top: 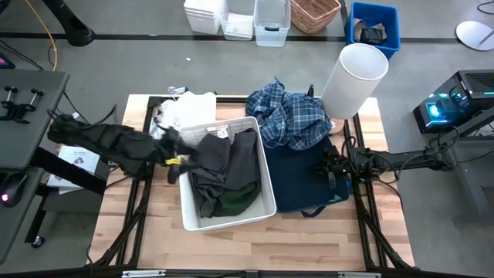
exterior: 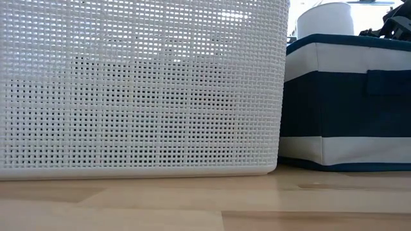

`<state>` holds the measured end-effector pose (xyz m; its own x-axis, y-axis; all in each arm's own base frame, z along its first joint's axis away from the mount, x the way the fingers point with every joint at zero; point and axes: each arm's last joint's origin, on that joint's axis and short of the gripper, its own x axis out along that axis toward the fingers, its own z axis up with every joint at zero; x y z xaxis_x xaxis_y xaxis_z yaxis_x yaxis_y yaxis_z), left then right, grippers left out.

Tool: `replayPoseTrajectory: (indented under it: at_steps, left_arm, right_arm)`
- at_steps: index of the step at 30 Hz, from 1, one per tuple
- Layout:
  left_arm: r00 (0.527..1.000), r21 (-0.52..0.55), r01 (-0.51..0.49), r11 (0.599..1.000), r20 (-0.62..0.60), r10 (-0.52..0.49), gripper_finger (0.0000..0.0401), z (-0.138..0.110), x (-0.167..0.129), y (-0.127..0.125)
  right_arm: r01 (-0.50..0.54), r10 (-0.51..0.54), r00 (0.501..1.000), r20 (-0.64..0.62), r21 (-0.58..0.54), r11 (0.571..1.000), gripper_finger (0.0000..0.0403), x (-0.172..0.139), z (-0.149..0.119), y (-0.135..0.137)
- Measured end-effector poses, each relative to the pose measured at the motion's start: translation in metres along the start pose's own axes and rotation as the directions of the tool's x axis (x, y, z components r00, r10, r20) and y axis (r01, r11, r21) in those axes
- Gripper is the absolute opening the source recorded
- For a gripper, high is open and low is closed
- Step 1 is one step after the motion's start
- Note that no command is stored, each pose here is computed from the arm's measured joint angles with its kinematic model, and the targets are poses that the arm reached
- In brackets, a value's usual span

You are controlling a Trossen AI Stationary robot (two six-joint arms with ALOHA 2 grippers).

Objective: Sort clothes
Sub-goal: Put the long-sleeved blue patterned polo into the white laundry bin

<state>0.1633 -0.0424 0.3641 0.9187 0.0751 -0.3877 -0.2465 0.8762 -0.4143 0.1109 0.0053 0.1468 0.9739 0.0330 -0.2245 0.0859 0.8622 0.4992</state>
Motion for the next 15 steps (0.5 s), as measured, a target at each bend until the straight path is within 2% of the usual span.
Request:
replayPoseTrajectory:
  at_steps: [5, 10, 11, 13, 15]
  left_arm:
    - [0.953, -0.119, -0.040, 0.992, 0.294, 0.074, 0.0266, 0.006, -0.019, 0.004]
    - [0.885, -0.209, -0.091, 0.974, 0.431, 0.176, 0.0266, 0.016, -0.026, 0.005]
    - [0.873, -0.226, -0.095, 0.969, 0.449, 0.191, 0.0266, 0.018, -0.026, 0.005]
    - [0.854, -0.251, -0.101, 0.963, 0.475, 0.213, 0.0266, 0.020, -0.027, 0.004]
    - [0.840, -0.274, -0.104, 0.956, 0.490, 0.232, 0.0266, 0.021, -0.025, 0.003]
  right_arm:
    - [0.000, 0.000, 1.000, 0.000, 0.000, 1.000, 0.0000, 0.000, 0.000, 0.000]
    - [0.005, -0.004, 1.000, 0.016, -0.034, 0.999, 0.0000, 0.000, 0.001, 0.000]
    - [0.013, -0.012, 0.998, 0.062, -0.023, 1.000, 0.0000, 0.000, 0.005, 0.001]
    - [0.003, -0.023, 0.980, 0.195, 0.102, 0.995, 0.0000, -0.001, 0.015, 0.005]
    - [-0.064, -0.032, 0.921, 0.389, 0.232, 0.971, 0.0000, -0.006, 0.031, 0.011]
